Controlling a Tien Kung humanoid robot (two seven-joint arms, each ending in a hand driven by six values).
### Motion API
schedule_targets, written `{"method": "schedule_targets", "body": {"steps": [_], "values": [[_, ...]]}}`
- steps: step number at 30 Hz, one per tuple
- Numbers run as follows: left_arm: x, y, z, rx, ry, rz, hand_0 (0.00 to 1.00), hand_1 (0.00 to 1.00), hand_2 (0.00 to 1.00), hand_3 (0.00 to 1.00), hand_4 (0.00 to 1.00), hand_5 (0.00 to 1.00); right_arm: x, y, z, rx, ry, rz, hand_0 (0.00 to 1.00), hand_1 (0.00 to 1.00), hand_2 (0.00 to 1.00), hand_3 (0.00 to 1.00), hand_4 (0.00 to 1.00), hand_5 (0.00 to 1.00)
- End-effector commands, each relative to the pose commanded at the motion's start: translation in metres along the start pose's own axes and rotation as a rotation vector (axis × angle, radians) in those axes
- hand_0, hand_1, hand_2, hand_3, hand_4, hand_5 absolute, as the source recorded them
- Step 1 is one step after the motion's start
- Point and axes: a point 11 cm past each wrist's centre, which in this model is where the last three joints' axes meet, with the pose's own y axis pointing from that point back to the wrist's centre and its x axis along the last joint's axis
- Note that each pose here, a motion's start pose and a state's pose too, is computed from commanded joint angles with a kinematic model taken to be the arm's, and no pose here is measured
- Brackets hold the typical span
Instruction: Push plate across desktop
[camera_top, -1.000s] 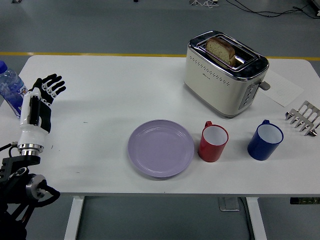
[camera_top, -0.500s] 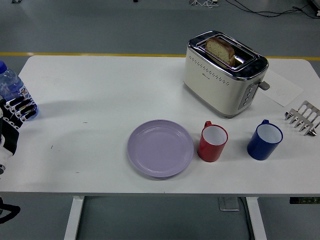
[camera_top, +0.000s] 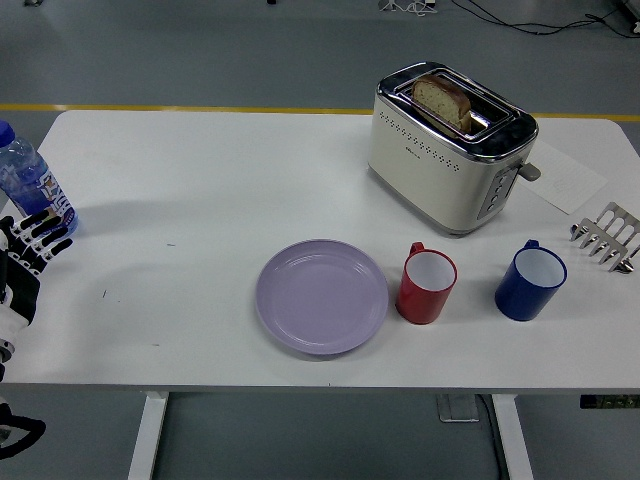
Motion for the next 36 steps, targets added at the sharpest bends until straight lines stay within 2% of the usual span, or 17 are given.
{"method": "schedule_targets", "body": {"steps": [13,26,36], "values": [[-0.011,0.001,-0.002,-0.001,-0.025,-0.019,0.634,0.665,0.661,0.616,0.505,0.998,-0.002,0.001,-0.007,0.023,-0.026,0.006,0.617,0.562,0.639,0.594,0.415,0.339],[-0.021,-0.003,-0.001,-0.018,-0.052,-0.027,0.635,0.664,0.657,0.616,0.506,0.998,-0.011,0.005,-0.031,0.075,-0.090,-0.008,0.617,0.568,0.653,0.596,0.415,0.339],[-0.017,-0.004,0.003,-0.024,-0.060,-0.014,0.637,0.657,0.651,0.613,0.504,0.998,-0.018,0.007,-0.035,0.059,-0.114,-0.045,0.617,0.567,0.651,0.592,0.411,0.341]]}}
